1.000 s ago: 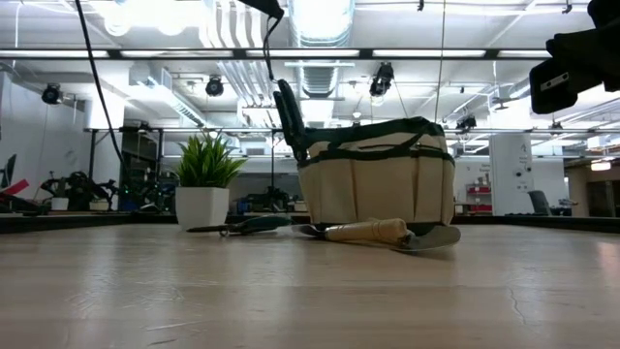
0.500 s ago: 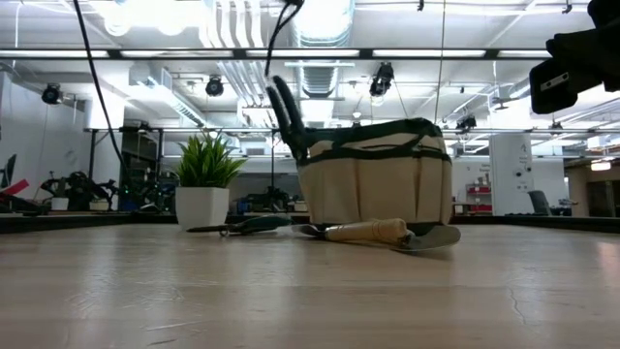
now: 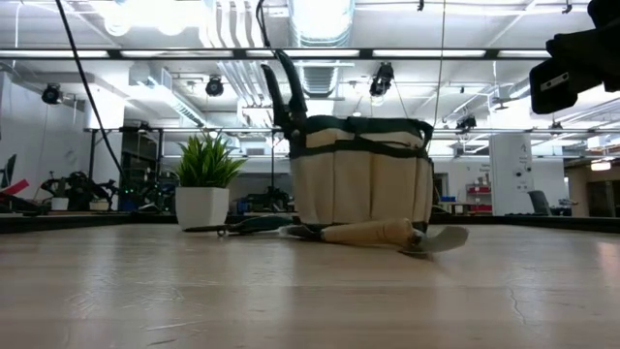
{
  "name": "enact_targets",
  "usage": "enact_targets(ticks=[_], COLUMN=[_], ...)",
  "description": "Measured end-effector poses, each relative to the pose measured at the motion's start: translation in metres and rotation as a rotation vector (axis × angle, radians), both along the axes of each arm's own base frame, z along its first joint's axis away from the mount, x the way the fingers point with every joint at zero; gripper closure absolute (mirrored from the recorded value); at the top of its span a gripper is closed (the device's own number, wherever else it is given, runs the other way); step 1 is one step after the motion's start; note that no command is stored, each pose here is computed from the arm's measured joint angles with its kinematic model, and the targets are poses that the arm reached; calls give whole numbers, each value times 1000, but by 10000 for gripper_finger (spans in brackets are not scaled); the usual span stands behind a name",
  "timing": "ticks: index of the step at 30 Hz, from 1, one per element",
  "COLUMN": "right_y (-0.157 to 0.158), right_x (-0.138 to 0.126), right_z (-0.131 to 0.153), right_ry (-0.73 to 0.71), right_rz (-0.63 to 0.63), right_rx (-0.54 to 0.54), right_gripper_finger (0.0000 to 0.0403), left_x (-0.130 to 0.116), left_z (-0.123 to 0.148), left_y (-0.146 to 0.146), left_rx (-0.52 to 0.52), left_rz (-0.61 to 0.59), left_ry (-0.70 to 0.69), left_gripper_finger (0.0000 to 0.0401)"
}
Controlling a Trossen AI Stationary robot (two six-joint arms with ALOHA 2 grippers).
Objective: Pick & Place Garden tools in Gardening bag
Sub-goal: Put the bottom green shear scissors into the gardening bag
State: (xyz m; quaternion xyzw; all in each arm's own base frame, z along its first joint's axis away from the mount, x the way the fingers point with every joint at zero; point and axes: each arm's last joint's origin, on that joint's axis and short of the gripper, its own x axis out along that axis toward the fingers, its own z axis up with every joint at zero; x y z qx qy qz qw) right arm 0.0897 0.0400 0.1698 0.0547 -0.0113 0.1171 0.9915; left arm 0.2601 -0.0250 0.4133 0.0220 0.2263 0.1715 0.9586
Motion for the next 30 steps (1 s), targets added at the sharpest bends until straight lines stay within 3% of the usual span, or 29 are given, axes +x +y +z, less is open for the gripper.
enact_targets(ticks=[5, 10, 16, 30], right_y=[0, 0, 0, 0], right_x=[0, 0, 0, 0], right_z=[0, 0, 0, 0], right_ry=[0, 0, -1, -1], right_rz=[0, 0, 0, 0], right_rx=[0, 0, 0, 1], right_gripper_finger=[394, 394, 394, 394], left_x=[13, 20, 25, 55], left_z=[-18, -21, -22, -43], left_y=[-5, -9, -5, -2], left_rx=[-46, -105, 3, 115], left_rz=[-86, -161, -43, 2], left_ry=[69, 54, 37, 11], left_gripper_finger=[401, 401, 401, 401])
